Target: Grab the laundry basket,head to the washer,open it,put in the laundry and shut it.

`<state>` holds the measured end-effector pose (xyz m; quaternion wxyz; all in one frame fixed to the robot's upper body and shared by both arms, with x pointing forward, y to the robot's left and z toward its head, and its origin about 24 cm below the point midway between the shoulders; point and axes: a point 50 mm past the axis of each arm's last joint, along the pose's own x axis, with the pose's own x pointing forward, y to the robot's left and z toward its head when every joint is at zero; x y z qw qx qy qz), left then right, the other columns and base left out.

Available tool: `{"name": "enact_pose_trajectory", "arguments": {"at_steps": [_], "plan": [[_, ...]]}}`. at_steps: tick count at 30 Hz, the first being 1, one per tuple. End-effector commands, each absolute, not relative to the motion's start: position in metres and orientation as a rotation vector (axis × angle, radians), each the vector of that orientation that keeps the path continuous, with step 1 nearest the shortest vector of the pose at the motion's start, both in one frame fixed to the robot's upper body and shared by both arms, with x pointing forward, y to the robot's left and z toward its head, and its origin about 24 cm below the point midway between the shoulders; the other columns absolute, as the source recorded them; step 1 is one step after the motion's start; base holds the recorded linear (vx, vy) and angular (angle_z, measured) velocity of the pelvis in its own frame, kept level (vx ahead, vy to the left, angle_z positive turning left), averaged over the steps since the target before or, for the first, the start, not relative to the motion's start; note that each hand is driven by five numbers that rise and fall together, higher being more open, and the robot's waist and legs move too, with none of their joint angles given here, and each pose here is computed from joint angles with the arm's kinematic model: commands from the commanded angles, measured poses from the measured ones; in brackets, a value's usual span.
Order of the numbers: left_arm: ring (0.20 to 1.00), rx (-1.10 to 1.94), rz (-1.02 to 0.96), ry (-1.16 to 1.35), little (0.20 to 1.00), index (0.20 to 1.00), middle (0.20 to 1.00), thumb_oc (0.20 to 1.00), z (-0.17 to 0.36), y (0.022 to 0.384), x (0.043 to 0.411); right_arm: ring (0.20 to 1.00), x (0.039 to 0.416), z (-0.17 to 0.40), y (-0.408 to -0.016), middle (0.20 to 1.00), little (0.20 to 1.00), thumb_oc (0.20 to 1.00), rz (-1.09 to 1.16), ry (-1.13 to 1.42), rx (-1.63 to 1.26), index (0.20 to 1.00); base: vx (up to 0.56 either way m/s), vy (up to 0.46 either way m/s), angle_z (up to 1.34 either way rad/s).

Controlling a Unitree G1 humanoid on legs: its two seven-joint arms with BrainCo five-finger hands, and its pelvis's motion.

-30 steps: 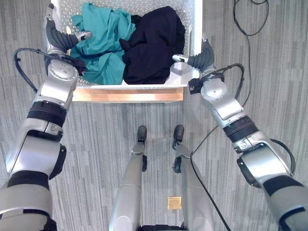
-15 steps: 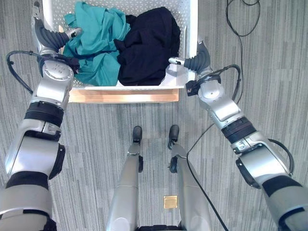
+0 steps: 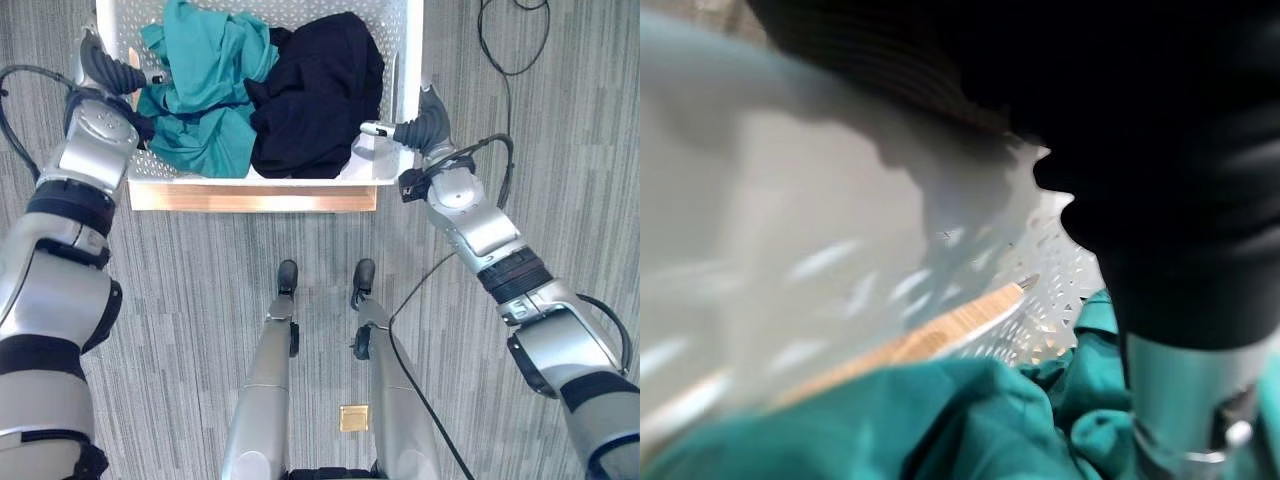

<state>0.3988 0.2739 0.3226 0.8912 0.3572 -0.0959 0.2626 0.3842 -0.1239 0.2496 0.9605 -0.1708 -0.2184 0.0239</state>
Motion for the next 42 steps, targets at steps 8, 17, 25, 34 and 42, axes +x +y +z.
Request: {"name": "enact_pose_trajectory", "arguments": {"at_steps": [8,17,25,34,42], "plan": [[0.373,0.89,0.443,-0.23,0.373,0.373,0.373,0.373,0.346,0.235,0.409,1.0,0.373,0.275,-0.095,1.0,1.0,1.0,0.258,-0.533,-0.323,1.0,0.0,0.0,0.0],[0.2,1.039,0.408,-0.255,0.2,0.2,0.2,0.2,0.352,0.225,0.408,0.2,0.362,0.295,-0.076,0.2,0.2,0.2,0.341,-0.61,-0.391,0.2,-0.01,-0.001,0.0],[0.2,1.129,0.437,-0.359,0.2,0.2,0.2,0.2,0.36,0.221,0.4,0.2,0.351,0.318,-0.084,0.2,0.2,0.2,0.256,-0.739,-0.386,0.2,-0.02,-0.005,0.01],[0.2,1.214,0.421,-0.409,0.2,0.2,0.2,0.2,0.351,0.225,0.393,0.2,0.339,0.33,-0.092,0.2,0.2,0.2,0.227,-0.821,-0.355,0.2,0.0,0.0,0.0],[0.2,1.219,0.291,-0.398,0.2,0.2,0.2,0.2,0.315,0.228,0.389,0.2,0.341,0.301,-0.12,0.2,0.2,0.2,0.219,-0.72,-0.377,0.2,0.01,0.033,0.02]]}}
